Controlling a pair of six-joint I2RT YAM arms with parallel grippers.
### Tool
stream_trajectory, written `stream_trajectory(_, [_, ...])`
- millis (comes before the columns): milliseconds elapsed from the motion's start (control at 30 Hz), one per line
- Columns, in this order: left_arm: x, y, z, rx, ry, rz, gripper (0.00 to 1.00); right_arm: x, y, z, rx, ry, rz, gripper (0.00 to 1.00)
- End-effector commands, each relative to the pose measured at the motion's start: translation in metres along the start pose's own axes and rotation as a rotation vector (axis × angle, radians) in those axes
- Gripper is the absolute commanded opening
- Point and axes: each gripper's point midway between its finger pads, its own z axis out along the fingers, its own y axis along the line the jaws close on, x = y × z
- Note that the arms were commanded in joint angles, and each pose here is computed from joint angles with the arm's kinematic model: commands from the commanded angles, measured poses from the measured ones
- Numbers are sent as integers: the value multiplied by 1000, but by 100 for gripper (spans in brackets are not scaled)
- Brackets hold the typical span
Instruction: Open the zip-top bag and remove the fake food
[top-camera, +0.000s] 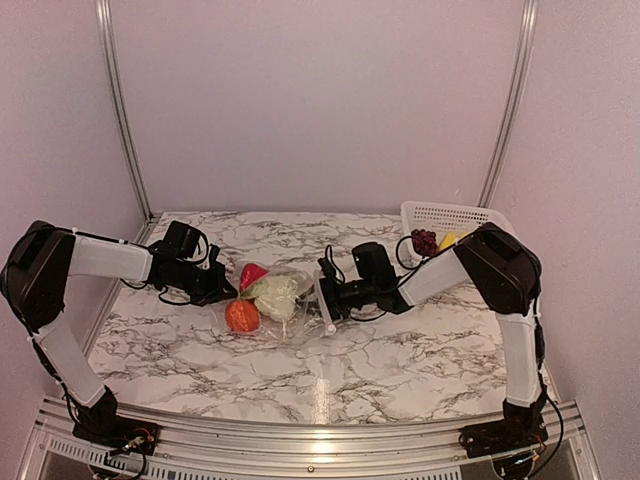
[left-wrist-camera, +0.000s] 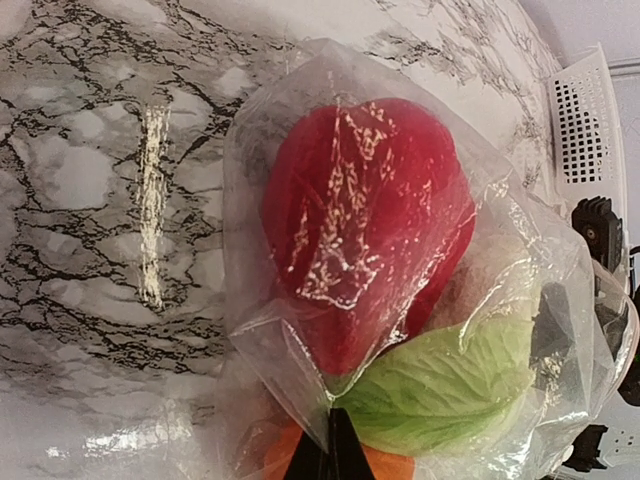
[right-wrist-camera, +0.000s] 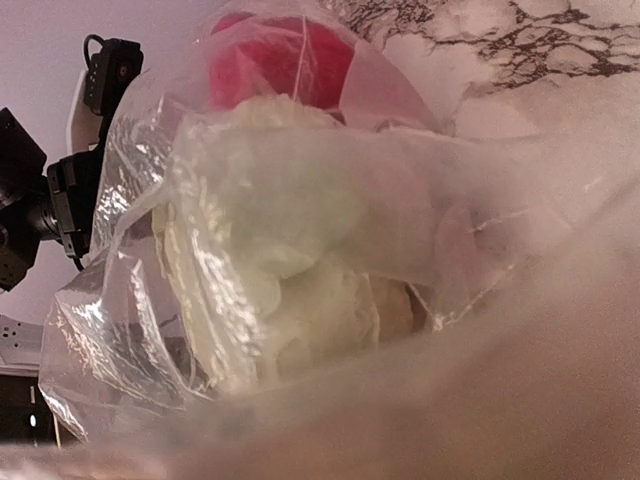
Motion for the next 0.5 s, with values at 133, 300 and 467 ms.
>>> stream_trajectory(133, [6,-7,2,40,25,11,0,-12,18,17,-90,-27,20,53])
stream_trajectory(300, [13,-13,8,49,52,29,0,-16,23,25,-102,-28,28,61])
stream_trajectory(467, [19,-19,14,54,73,48,0,-17,23,35,-106,-27,54,73])
